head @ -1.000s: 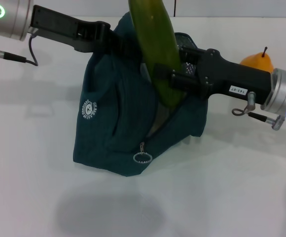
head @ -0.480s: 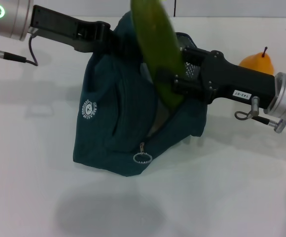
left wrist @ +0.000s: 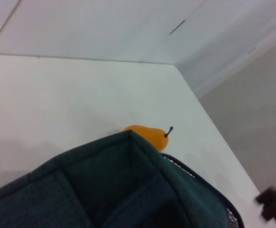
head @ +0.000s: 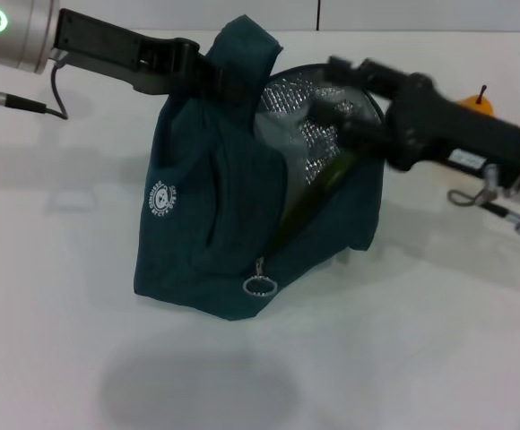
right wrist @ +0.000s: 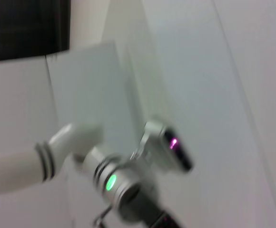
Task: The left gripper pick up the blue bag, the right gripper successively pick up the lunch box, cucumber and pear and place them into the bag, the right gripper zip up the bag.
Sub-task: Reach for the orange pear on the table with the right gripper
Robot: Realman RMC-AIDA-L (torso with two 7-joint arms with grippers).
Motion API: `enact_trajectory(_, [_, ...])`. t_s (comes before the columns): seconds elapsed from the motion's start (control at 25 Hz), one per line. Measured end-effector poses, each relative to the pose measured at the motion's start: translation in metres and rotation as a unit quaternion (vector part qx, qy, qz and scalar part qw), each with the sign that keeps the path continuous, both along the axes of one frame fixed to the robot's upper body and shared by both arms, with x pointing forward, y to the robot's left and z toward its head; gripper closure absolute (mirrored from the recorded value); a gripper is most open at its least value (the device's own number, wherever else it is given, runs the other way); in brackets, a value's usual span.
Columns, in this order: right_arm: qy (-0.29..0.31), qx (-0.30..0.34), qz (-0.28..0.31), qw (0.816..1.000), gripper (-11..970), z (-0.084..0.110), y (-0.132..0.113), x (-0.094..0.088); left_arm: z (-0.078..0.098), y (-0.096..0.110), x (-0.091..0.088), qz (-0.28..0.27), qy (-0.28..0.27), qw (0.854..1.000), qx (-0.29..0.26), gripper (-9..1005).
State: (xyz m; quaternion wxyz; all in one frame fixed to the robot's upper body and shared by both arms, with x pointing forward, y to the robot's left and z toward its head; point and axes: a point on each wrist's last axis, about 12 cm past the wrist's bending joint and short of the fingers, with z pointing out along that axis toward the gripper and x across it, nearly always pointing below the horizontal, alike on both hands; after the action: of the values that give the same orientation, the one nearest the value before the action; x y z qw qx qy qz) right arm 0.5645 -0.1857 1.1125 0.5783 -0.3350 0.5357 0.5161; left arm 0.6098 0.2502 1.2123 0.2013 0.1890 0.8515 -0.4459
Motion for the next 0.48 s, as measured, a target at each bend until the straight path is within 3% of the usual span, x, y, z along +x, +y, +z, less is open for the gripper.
enact_trajectory(0.24, [0.002,0.067,-0.152,0.986,294,-0.002,-0.074,-0.010,-0.002,0.004,-0.003,0.004,0.004,1.000,-0.004,956])
enact_trajectory(0.48, [0.057,0.024,-0.276,0.959,296,-0.025,-0.133,-0.027,0.001,0.004,-0.004,0.003,-0.001,1.000,-0.028,956])
